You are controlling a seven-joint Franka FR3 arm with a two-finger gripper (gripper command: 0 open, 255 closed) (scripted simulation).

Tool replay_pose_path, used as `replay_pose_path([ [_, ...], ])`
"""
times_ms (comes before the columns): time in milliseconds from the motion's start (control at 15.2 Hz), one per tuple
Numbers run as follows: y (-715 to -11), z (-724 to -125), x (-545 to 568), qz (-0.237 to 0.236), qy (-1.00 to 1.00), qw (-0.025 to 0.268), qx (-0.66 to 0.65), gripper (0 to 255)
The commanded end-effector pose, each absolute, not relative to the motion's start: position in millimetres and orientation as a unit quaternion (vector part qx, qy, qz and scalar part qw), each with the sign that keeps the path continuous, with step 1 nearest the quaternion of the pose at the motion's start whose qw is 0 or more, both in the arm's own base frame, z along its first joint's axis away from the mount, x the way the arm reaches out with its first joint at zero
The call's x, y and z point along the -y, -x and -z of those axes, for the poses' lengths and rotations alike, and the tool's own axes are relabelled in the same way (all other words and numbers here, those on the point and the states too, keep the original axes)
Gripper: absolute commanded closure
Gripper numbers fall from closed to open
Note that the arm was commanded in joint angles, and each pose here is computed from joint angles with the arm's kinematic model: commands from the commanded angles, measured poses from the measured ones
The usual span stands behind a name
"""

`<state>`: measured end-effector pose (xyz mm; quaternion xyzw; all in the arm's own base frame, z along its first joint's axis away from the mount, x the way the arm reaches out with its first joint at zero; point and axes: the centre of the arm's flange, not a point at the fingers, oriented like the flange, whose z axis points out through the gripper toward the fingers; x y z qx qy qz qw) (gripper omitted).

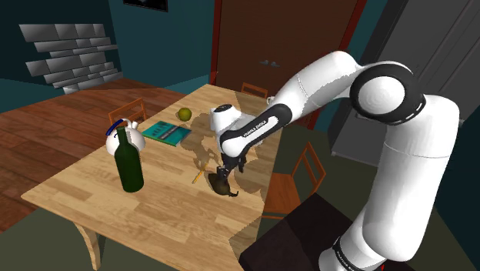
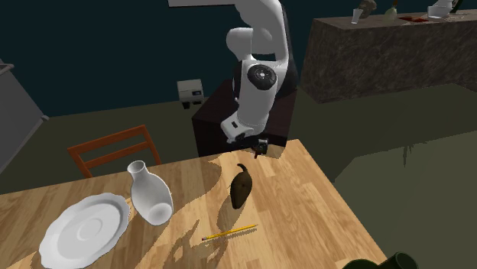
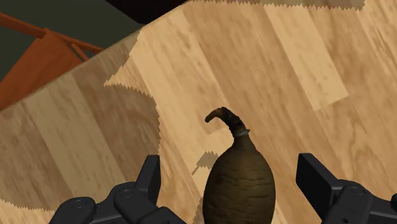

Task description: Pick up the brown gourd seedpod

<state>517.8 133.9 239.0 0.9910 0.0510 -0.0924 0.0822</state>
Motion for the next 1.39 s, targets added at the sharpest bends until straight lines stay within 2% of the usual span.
replay_pose_path([
  [0, -529.0, -211.9, -142.7, 0.091, -0.990, 0.090, -0.056, 0],
  [198, -548.6, -180.0, -155.3, 0.090, -0.989, 0.102, -0.064, 0],
  [858, -548.6, -140.0, -155.3, 0.090, -0.989, 0.102, -0.064, 0],
  [924, -548.6, -140.0, -155.4, 0.090, -0.989, 0.102, -0.064, 255],
  [1320, -548.4, -140.2, -155.3, 0.090, -0.989, 0.102, -0.064, 255],
])
